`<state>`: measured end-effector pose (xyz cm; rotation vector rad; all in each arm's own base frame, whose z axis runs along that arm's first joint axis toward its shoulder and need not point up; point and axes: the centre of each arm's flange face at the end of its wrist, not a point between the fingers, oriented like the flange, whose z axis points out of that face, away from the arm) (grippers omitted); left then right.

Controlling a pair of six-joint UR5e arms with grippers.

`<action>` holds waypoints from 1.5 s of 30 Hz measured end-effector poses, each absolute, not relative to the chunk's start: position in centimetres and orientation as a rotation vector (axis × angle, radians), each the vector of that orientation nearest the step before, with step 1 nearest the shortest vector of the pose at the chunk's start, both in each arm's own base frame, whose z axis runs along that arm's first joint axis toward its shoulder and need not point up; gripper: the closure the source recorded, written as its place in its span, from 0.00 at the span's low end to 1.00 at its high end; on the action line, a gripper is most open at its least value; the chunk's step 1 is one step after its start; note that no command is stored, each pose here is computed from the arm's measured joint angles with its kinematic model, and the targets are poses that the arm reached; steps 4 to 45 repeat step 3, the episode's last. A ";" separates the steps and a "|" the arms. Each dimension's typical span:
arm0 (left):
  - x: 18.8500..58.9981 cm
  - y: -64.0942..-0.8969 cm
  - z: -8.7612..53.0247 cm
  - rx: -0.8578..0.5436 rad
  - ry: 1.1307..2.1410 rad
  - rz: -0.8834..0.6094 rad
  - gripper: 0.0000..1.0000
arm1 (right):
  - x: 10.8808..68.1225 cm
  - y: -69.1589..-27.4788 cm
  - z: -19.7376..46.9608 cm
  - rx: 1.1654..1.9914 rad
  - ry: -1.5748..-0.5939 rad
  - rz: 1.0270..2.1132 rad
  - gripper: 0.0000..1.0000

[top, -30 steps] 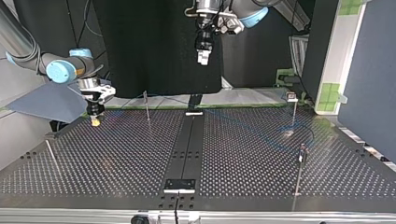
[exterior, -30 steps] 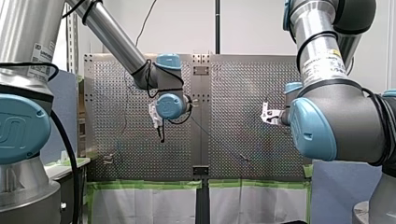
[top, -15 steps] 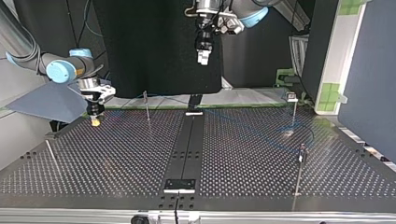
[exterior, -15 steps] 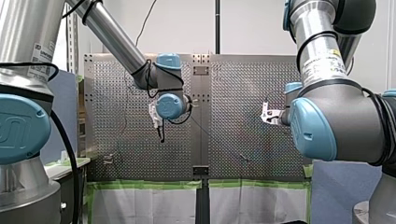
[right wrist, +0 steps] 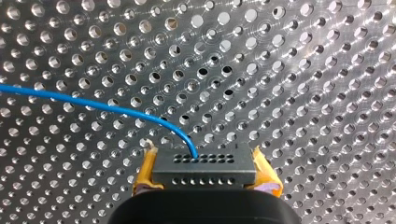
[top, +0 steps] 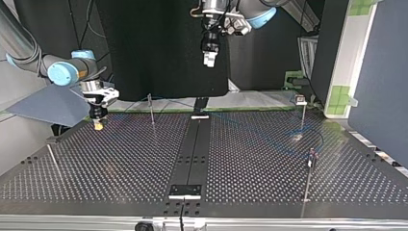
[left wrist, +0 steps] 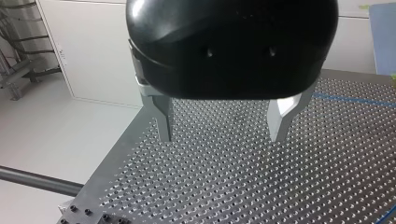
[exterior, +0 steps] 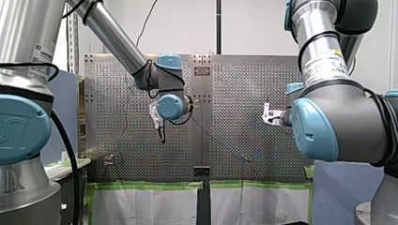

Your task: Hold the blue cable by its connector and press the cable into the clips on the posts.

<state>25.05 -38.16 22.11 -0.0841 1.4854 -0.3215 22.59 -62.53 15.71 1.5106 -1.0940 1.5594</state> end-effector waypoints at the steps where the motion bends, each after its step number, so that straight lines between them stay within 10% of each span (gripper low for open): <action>1: 25.0 -38.2 22.1 -0.084 1.485 -0.321 0.00 | 22.6 -62.5 15.7 1.511 -1.094 1.559 1.00; 45: 25.0 -38.2 22.1 -0.084 1.485 -0.321 0.00 | 22.6 -62.5 15.7 1.511 -1.094 1.559 1.00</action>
